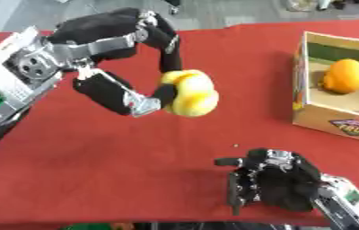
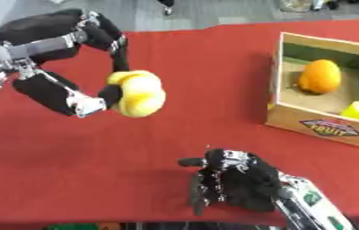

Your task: Pick up the objects with one hand, pass them to the other hand, and then place them into the box on the other side of the table.

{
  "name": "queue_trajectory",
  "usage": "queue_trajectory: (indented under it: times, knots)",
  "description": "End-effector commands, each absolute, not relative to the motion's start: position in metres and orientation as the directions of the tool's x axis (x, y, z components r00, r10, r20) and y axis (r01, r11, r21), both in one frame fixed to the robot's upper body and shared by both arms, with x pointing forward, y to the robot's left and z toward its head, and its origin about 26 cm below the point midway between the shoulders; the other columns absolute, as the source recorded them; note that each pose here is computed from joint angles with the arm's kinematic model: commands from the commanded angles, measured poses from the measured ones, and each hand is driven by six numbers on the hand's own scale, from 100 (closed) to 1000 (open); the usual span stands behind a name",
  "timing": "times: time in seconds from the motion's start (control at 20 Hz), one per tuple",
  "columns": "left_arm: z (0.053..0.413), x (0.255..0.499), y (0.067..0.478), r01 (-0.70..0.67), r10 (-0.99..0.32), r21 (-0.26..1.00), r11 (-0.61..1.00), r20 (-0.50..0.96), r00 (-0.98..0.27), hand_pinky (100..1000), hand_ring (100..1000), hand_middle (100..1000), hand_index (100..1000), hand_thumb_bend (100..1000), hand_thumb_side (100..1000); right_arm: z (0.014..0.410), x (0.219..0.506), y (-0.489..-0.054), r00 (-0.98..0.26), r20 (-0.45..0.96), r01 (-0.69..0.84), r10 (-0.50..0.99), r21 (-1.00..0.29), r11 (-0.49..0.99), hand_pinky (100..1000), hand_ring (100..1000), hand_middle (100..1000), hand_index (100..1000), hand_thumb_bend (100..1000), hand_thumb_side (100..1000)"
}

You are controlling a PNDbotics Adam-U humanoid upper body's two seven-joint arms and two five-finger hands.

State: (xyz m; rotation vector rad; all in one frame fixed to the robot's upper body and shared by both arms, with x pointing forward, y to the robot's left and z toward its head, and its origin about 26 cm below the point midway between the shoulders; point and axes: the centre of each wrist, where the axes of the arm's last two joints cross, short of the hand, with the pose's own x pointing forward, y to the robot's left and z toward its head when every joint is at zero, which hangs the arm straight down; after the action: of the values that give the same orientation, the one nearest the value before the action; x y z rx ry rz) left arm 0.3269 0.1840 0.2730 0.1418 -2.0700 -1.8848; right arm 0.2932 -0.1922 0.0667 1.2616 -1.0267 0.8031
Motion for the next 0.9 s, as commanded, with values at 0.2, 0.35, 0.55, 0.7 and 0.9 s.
queue_trajectory:
  times: [0.2, 0.35, 0.55, 0.7, 0.9]
  knots:
    - [0.283, 0.332, 0.194, 0.053, -0.346, 0.994, 0.092, 0.082, -0.935, 651, 505, 454, 511, 100, 252, 0.083, 0.292, -0.192, 0.29, 0.954, -0.95, -0.079, 0.297, 0.101, 629, 689, 604, 1000, 148, 726]
    - [0.284, 0.334, 0.191, -0.017, -0.344, 0.997, 0.07, 0.008, -0.939, 651, 529, 488, 533, 100, 227, 0.089, 0.291, -0.192, 0.292, 0.951, -0.946, -0.103, 0.303, 0.111, 631, 668, 597, 1000, 193, 702]
    - [0.283, 0.335, 0.185, -0.082, -0.327, 0.995, 0.057, -0.059, -0.943, 651, 529, 488, 534, 100, 206, 0.105, 0.29, -0.192, 0.308, 0.938, -0.919, -0.156, 0.336, 0.208, 630, 634, 571, 1000, 255, 706]
    - [0.283, 0.337, 0.183, -0.117, -0.334, 0.991, 0.071, -0.087, -0.939, 649, 529, 486, 533, 100, 196, 0.119, 0.286, -0.19, 0.312, 0.93, -0.879, -0.192, 0.359, 0.314, 623, 613, 546, 1000, 255, 687]
    - [0.284, 0.339, 0.181, -0.151, -0.346, 0.984, 0.096, -0.109, -0.932, 648, 528, 484, 530, 100, 191, 0.136, 0.281, -0.186, 0.315, 0.918, -0.837, -0.239, 0.388, 0.385, 620, 590, 522, 1000, 257, 672]
